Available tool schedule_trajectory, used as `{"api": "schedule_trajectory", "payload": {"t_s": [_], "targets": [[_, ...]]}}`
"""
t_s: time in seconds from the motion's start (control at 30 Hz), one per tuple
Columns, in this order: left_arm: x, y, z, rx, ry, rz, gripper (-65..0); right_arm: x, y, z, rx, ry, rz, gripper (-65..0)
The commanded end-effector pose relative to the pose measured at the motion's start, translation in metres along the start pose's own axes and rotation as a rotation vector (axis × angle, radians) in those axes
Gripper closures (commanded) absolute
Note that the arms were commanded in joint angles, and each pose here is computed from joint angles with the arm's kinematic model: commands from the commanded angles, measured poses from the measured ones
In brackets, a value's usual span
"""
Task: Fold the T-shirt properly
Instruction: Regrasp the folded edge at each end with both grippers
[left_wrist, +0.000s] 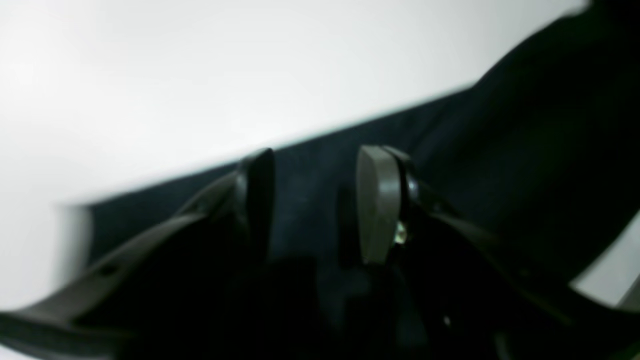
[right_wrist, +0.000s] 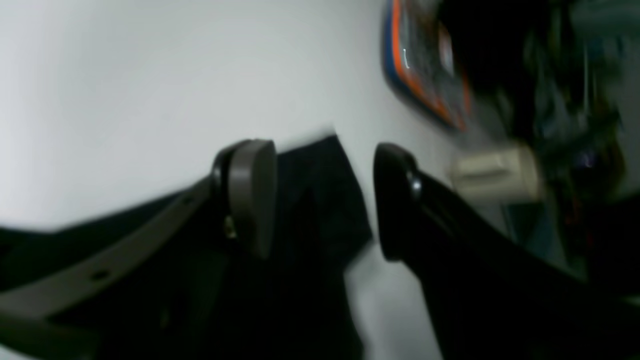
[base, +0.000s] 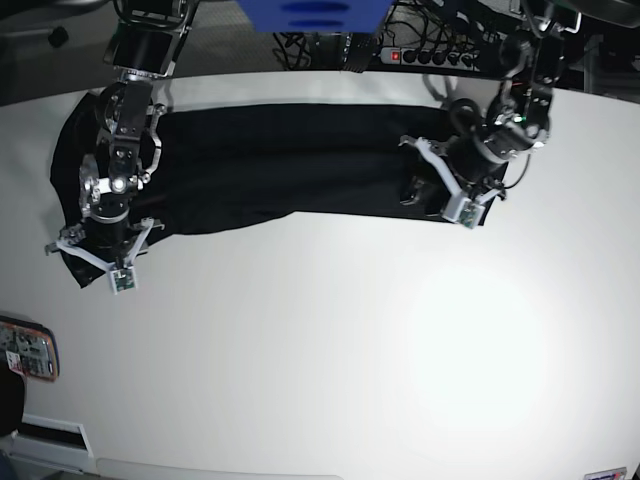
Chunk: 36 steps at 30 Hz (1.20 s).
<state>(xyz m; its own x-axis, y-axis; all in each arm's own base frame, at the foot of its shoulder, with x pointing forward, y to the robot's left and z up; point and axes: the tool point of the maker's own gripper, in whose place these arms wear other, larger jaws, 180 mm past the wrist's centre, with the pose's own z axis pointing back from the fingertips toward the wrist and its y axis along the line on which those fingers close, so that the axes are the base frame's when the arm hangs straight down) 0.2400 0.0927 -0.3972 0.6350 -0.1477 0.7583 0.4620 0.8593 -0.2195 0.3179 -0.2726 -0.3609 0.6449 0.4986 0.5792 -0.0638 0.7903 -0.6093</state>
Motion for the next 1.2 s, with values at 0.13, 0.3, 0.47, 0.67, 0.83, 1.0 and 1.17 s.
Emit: {"api": "schedule_trajectory", "payload": {"t_s": [0.13, 0.3, 0.47, 0.67, 0.83, 1.0, 1.17], "targets": [[-0.012, -0.028, -0.012, -0.086, 0.020, 0.010, -26.9, -0.015, 0.006, 0.004, 0.011, 0.023, 0.010, -29.8], [-0.030, -0.020, -0.014, -0.069, 0.066, 0.031, -26.9, -0.019, 0.007, 0.006, 0.013, 0.028, 0.012, -29.8], [-0.069, -0.003, -0.018, -0.034, 0.161, 0.085, -26.9, -0.057, 0.047, -0.006, 0.129, 0.123, -0.022, -29.8], [-0.075, 0.063, -0.004, 0.128, 0.152, 0.169, -26.9, -0.071, 0.066, -0.010, 0.186, 0.160, -0.060, -29.8], [-0.072, 0.108, 0.019, 0.226, 0.153, 0.153, -26.9, -0.057, 0.089, -0.007, 0.240, 0.133, -0.016, -29.8], [-0.085, 0.128, 0.019, 0.258, 0.194, 0.181, -26.9, -0.020, 0.103, -0.012, 0.270, 0.061, 0.012, -29.8], [-0.077, 0.125, 0.013, 0.210, 0.182, 0.156, -26.9, -0.012, 0.115, -0.019, 0.297, 0.074, 0.024, -29.8]]}}
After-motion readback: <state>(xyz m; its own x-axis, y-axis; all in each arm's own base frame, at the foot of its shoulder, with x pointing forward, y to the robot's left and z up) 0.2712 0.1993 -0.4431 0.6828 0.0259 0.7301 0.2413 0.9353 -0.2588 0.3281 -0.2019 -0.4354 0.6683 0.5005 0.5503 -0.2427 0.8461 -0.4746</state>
